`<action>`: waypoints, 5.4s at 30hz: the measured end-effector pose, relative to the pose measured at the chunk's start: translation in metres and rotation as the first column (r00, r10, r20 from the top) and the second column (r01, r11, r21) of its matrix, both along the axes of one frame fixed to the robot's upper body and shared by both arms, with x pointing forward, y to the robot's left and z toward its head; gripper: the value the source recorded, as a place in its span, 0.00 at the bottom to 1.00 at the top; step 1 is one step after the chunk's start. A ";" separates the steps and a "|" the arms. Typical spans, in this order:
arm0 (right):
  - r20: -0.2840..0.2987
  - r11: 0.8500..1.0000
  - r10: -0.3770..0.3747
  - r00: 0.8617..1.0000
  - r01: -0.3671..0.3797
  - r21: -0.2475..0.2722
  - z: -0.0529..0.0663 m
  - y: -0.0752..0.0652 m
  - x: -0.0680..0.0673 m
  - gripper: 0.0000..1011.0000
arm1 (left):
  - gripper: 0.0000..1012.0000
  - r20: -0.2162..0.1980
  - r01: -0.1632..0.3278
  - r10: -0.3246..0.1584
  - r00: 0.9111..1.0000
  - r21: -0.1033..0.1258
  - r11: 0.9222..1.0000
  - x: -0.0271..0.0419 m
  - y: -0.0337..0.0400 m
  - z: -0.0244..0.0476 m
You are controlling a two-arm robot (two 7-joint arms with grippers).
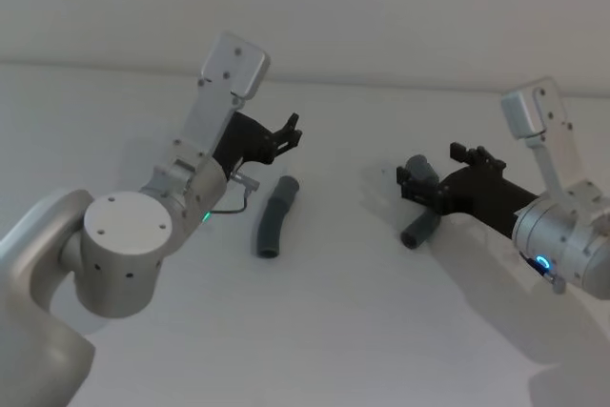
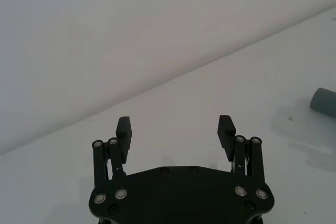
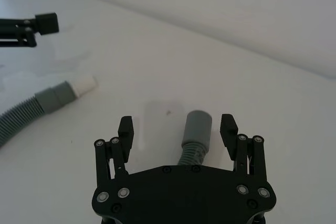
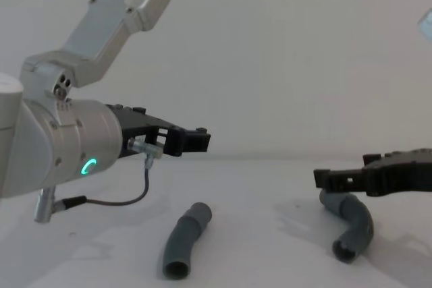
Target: Use both hands to pick up one end of the pipe from the table, align the ends, and insert them.
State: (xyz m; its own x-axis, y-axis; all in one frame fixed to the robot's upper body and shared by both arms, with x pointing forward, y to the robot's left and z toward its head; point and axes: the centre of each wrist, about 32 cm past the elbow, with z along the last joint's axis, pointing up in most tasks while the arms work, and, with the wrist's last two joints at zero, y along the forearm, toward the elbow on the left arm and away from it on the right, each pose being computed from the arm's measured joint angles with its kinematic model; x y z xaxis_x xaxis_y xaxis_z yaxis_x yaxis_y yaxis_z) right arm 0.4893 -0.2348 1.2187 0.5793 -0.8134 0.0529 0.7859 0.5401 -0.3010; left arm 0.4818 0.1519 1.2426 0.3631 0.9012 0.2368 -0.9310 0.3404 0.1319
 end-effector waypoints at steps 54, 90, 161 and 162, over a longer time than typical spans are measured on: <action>-0.120 0.995 -0.002 0.993 -0.010 -0.100 -0.013 -0.001 0.033 0.99 | 0.99 -0.187 0.024 -0.044 0.981 -0.106 0.994 -0.0253 -0.0097 -0.0136; -0.144 0.996 0.000 0.990 -0.013 -0.089 -0.015 -0.001 0.050 0.99 | 0.99 -0.311 -0.031 -0.008 0.951 -0.120 0.992 -0.0115 -0.0071 -0.0212; -0.158 0.997 -0.006 0.987 -0.007 -0.078 -0.017 0.000 0.056 0.26 | 0.36 -0.348 -0.021 -0.021 0.937 -0.115 0.993 -0.0033 -0.0029 -0.0226; -0.157 0.997 -0.005 0.988 -0.007 -0.078 -0.017 -0.001 0.056 0.26 | 0.37 -0.345 -0.019 -0.021 0.938 -0.112 0.994 -0.0033 -0.0028 -0.0226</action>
State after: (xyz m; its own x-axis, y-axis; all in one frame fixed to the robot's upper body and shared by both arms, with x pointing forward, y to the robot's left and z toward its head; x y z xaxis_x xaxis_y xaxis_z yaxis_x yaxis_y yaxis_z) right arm 0.5456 -0.2353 1.2013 0.5860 -0.8100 0.0245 0.7253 0.5108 -0.4616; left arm 0.4785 0.1492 1.2200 0.4058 0.9140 -0.0054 -0.8341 0.3727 0.4065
